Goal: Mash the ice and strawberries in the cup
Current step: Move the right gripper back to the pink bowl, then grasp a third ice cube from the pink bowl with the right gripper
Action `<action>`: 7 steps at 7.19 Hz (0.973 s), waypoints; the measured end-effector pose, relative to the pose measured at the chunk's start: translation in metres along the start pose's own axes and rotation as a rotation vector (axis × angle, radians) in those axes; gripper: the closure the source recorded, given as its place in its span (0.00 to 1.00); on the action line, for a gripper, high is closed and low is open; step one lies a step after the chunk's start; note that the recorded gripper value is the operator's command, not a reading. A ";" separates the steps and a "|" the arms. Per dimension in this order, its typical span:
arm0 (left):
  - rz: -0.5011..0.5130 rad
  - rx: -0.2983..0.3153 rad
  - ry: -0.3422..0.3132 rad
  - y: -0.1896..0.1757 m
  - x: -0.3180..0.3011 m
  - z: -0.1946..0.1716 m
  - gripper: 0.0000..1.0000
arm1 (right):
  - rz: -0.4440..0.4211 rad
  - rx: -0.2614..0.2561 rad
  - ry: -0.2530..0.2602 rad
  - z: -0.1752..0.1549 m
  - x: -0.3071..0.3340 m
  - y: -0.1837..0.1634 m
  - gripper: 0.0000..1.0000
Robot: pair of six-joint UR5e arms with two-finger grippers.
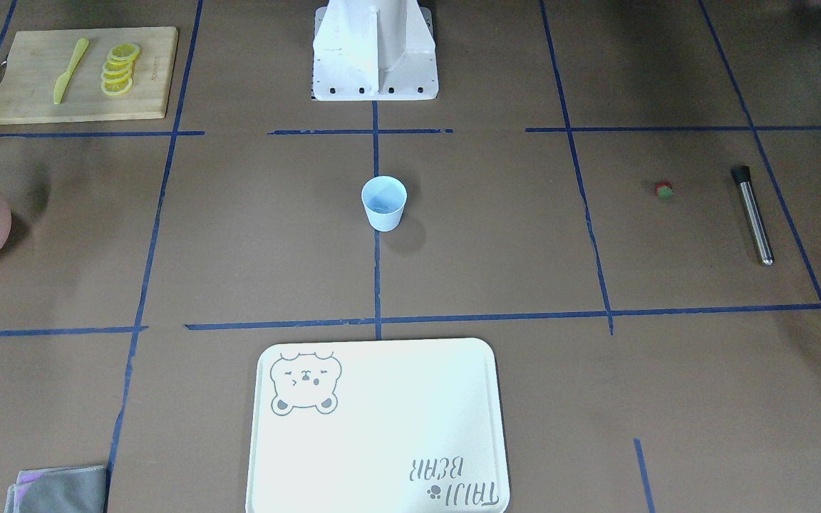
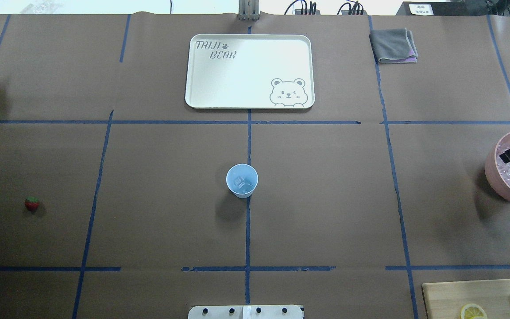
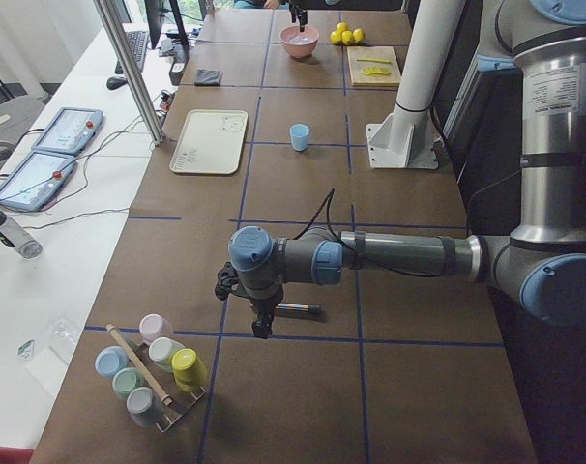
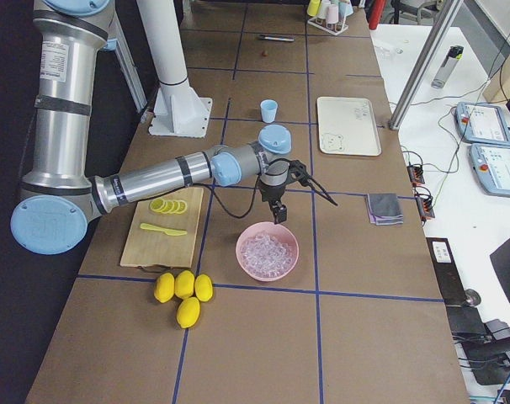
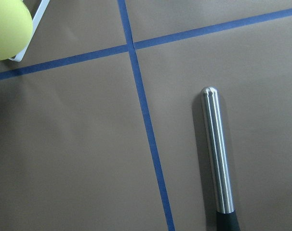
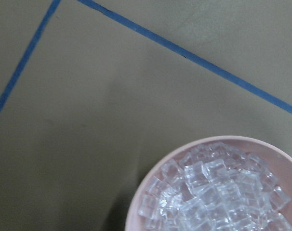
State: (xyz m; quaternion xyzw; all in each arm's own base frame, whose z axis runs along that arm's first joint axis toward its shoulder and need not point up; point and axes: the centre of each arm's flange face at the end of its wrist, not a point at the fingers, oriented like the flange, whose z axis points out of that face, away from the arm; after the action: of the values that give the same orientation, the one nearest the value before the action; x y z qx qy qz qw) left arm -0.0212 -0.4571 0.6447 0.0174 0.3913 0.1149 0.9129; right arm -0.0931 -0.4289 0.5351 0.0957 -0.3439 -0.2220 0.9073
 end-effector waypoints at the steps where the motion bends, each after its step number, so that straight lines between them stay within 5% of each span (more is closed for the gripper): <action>1: 0.001 0.000 0.000 0.000 0.000 0.000 0.00 | -0.035 0.009 0.001 0.015 0.019 0.012 0.03; 4: 0.002 0.001 0.001 0.000 0.001 -0.001 0.00 | -0.053 0.012 -0.009 0.058 0.055 0.050 0.09; 7: 0.001 0.002 0.006 0.000 0.001 0.000 0.00 | 0.004 -0.004 -0.011 0.065 0.060 0.067 0.12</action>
State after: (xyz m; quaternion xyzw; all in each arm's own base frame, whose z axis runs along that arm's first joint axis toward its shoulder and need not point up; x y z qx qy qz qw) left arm -0.0208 -0.4571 0.6438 0.0181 0.3940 0.1152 0.9117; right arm -0.0738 -0.3993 0.6399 0.0920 -0.3485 -0.2215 0.9061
